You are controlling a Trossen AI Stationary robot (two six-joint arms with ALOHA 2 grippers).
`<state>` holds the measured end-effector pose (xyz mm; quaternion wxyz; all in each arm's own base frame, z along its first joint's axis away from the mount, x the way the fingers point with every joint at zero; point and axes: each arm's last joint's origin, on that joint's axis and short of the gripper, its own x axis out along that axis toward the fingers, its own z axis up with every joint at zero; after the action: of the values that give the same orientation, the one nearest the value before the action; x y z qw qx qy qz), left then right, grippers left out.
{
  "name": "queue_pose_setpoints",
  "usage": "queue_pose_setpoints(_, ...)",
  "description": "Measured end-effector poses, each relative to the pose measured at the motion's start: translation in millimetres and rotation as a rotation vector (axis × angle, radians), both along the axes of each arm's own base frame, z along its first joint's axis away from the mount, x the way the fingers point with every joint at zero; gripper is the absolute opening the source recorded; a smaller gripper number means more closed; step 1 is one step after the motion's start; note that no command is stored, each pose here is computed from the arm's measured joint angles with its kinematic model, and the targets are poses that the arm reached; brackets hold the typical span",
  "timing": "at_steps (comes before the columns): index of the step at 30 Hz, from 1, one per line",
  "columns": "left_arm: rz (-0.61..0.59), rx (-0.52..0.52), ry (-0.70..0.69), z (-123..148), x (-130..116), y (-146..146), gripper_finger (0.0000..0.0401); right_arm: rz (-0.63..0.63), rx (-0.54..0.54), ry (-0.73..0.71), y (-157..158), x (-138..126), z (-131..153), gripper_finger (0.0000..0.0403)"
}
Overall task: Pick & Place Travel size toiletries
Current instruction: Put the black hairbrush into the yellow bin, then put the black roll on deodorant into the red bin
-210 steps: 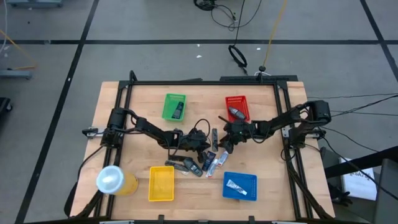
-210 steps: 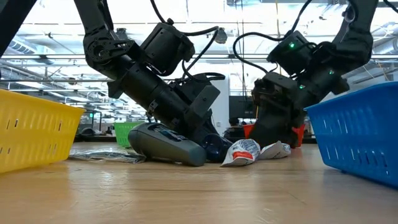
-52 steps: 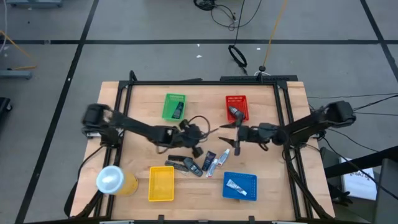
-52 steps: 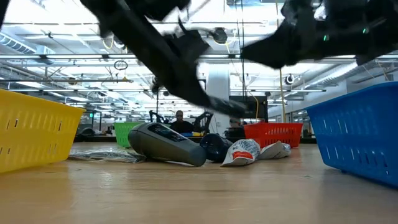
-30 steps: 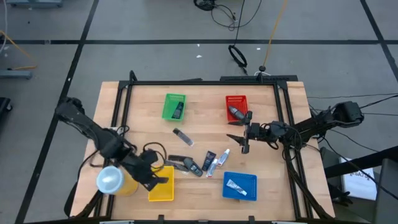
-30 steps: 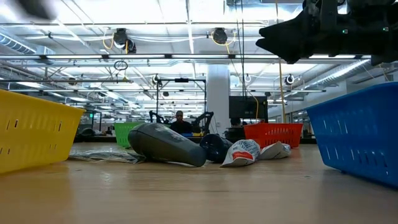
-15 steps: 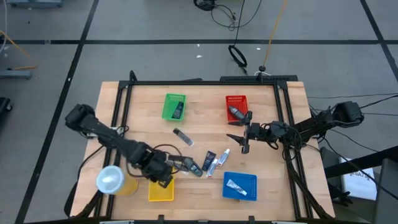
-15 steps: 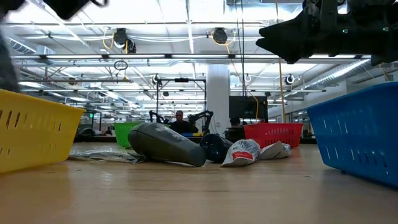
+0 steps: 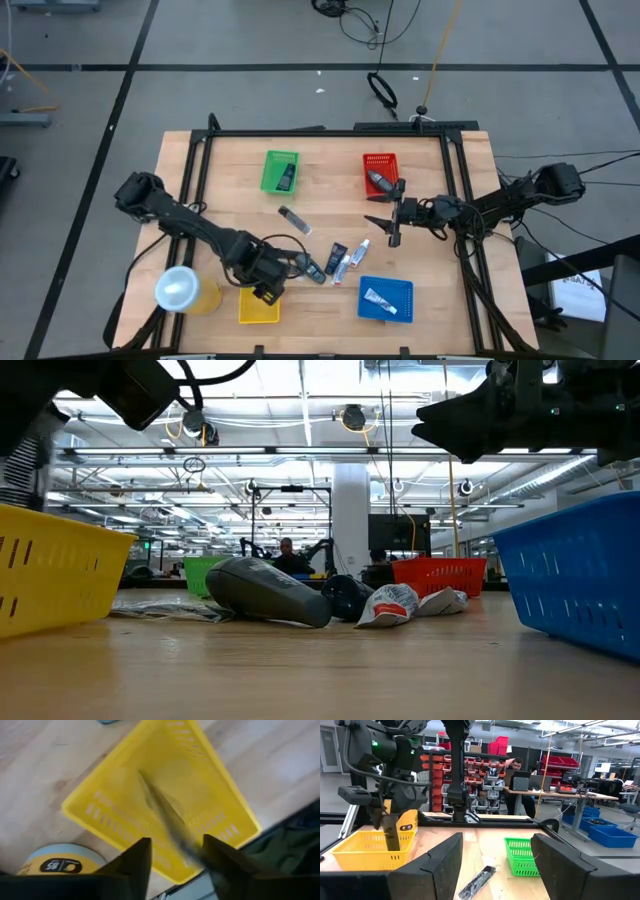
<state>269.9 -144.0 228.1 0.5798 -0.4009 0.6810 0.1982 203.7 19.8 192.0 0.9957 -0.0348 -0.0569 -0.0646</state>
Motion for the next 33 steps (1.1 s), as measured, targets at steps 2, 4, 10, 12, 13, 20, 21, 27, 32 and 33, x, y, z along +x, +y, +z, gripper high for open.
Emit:
queue_pose_setpoints(2,-0.027,-0.016,-0.017,2.1,0.5,1.4,0.0213,0.0,-0.001,0.004,0.0,0.0,-0.3,0.0226)
queue_pose_setpoints(4,-0.044,-0.03,-0.021,5.7,0.0,4.5,0.0238,0.0,-0.001,0.003,0.0,0.0,-0.3,0.0226)
queue_pose_setpoints(10,-0.058,-0.017,-0.063,27.1,-14.6,11.9,0.0278,0.0,-0.006,0.013,0.0,0.2,-1.3,0.0226)
queue_pose_setpoints(12,-0.051,0.023,-0.117,34.9,-18.3,15.0,0.0279,-0.001,-0.007,0.018,0.0,0.2,-1.7,0.0226)
queue_pose_setpoints(13,-0.054,0.06,-0.154,38.6,-19.7,17.2,0.0278,0.0,-0.007,0.018,0.1,0.2,-1.7,0.0226)
queue_pose_setpoints(20,-0.274,0.524,-0.501,45.7,-9.3,16.9,0.0254,-0.001,-0.008,0.024,0.0,0.3,-2.3,0.0226)
queue_pose_setpoints(21,-0.315,0.563,-0.529,43.6,-4.7,15.1,0.025,-0.001,-0.009,0.029,0.0,0.3,-2.7,0.0226)
queue_pose_setpoints(27,-0.352,0.778,-0.578,22.9,29.9,24.9,0.0233,-0.002,-0.028,0.054,0.1,0.4,-5.0,0.0222)
queue_pose_setpoints(32,-0.367,0.841,-0.563,-1.1,60.9,44.1,0.0228,-0.002,-0.031,0.062,0.1,0.5,-5.8,0.0222)
queue_pose_setpoints(33,-0.375,0.83,-0.55,-4.7,65.1,50.8,0.0228,-0.002,-0.031,0.063,0.1,0.5,-5.9,0.0222)
